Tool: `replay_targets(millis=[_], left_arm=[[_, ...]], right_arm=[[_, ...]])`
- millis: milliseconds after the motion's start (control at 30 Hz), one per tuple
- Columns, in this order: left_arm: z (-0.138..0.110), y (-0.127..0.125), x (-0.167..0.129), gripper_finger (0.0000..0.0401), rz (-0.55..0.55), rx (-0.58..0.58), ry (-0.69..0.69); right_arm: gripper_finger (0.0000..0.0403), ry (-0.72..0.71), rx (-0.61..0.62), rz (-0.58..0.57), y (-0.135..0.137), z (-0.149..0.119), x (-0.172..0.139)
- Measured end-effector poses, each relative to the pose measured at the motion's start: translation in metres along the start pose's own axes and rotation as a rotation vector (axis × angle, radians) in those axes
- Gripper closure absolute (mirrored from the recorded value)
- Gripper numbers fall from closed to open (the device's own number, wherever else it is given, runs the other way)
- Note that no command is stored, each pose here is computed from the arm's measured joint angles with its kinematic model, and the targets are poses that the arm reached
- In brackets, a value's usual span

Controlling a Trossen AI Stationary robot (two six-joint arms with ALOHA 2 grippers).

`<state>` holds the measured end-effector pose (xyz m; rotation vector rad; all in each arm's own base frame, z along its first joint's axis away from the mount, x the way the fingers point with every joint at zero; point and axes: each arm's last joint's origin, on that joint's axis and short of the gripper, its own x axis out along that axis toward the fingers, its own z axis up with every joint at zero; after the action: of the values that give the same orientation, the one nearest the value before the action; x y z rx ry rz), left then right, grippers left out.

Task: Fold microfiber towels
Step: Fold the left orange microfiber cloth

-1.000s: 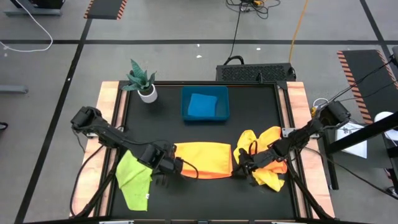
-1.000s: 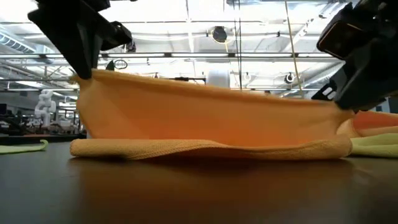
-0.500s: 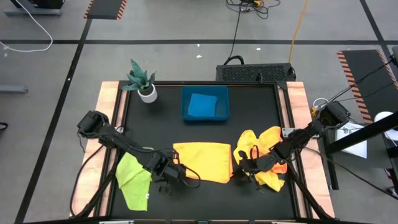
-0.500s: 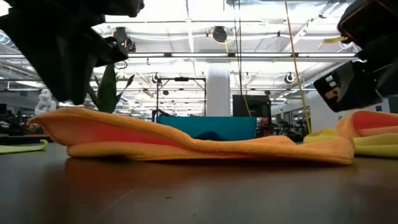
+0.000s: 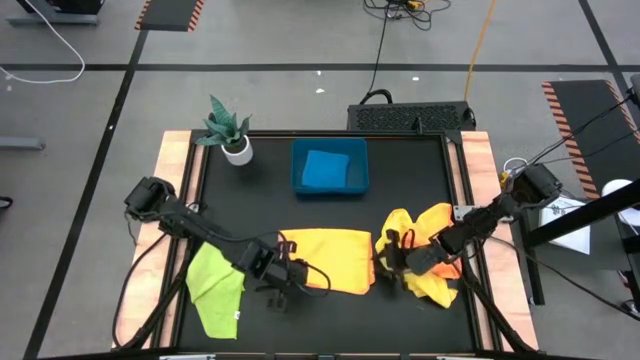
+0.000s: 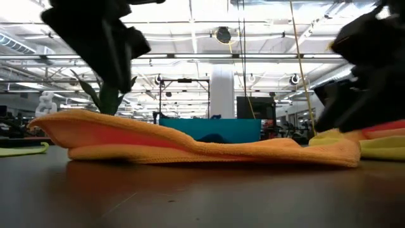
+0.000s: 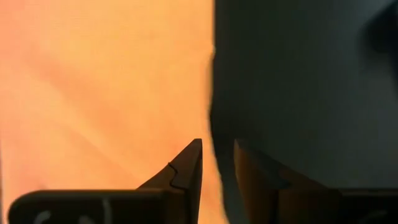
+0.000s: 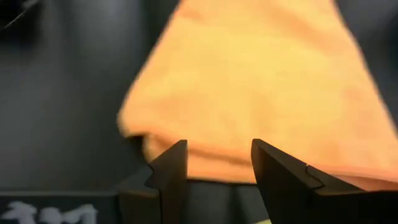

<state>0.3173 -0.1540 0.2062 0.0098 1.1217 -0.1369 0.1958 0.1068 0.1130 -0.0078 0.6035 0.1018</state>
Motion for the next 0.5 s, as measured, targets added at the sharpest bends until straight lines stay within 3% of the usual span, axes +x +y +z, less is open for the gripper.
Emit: replay_targets(millis=[267,500], left_arm=[[0.018,0.022,0.001,0.0308,0.033,0.022,-0.122],[0.035,0.052,0.002,0.0308,0.016,0.058,-0.207]], right_arm=[[0.0232,-0.007,0.316,-0.188,-0.045,0.008,0.009],[0.0231,0.037,0.433,-0.179,-0.064,0.007,0.011]])
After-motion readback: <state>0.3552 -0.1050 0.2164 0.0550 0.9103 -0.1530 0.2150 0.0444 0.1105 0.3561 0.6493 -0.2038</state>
